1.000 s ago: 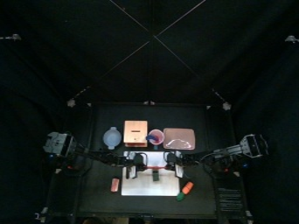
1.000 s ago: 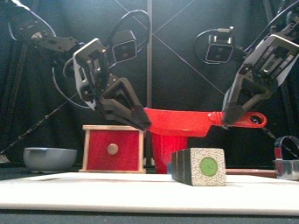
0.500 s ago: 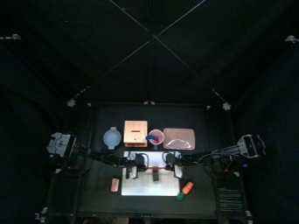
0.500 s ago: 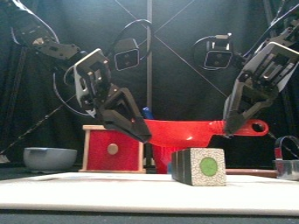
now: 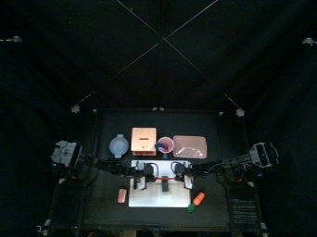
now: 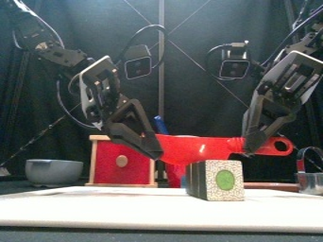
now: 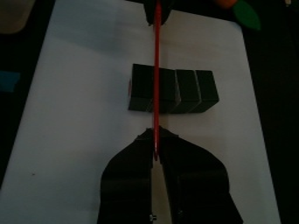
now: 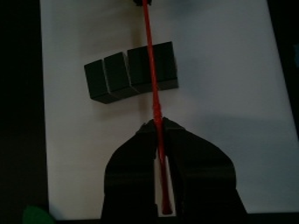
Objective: Place sushi on board then cut the sushi with the knife then place the pieces on the plate
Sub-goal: Cut the sushi into 4 pieces
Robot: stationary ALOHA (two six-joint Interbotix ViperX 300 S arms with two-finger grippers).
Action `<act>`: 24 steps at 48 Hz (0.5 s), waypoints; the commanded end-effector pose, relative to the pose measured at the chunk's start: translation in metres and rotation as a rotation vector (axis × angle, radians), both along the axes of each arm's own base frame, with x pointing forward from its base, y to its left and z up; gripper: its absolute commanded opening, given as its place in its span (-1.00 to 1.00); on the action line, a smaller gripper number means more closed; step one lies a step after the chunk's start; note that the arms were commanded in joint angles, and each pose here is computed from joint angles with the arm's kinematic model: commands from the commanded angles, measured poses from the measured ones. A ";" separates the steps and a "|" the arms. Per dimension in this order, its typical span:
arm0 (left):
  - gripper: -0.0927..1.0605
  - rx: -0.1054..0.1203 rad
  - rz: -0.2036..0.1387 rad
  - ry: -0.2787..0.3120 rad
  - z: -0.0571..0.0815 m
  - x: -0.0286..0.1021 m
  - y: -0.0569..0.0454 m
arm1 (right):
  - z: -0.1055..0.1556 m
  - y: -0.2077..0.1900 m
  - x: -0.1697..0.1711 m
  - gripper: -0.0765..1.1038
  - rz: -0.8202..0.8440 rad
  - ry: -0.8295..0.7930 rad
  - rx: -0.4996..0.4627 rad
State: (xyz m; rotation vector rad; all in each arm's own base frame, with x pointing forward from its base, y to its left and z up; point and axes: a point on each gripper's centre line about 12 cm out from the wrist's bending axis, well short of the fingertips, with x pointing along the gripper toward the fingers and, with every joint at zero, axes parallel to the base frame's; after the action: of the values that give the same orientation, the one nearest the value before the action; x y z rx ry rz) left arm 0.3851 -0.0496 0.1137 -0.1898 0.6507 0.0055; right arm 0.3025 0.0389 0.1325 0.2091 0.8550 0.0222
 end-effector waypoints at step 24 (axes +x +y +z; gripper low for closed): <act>-0.09 -0.002 -0.004 0.095 -0.020 0.002 0.000 | -0.015 0.004 0.007 -0.39 0.010 0.071 0.004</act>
State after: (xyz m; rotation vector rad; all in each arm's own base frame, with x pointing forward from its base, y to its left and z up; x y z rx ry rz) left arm 0.3852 -0.0506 0.0929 -0.1875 0.7388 0.0083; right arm 0.3087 0.0414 0.1155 0.2061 0.9203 0.0207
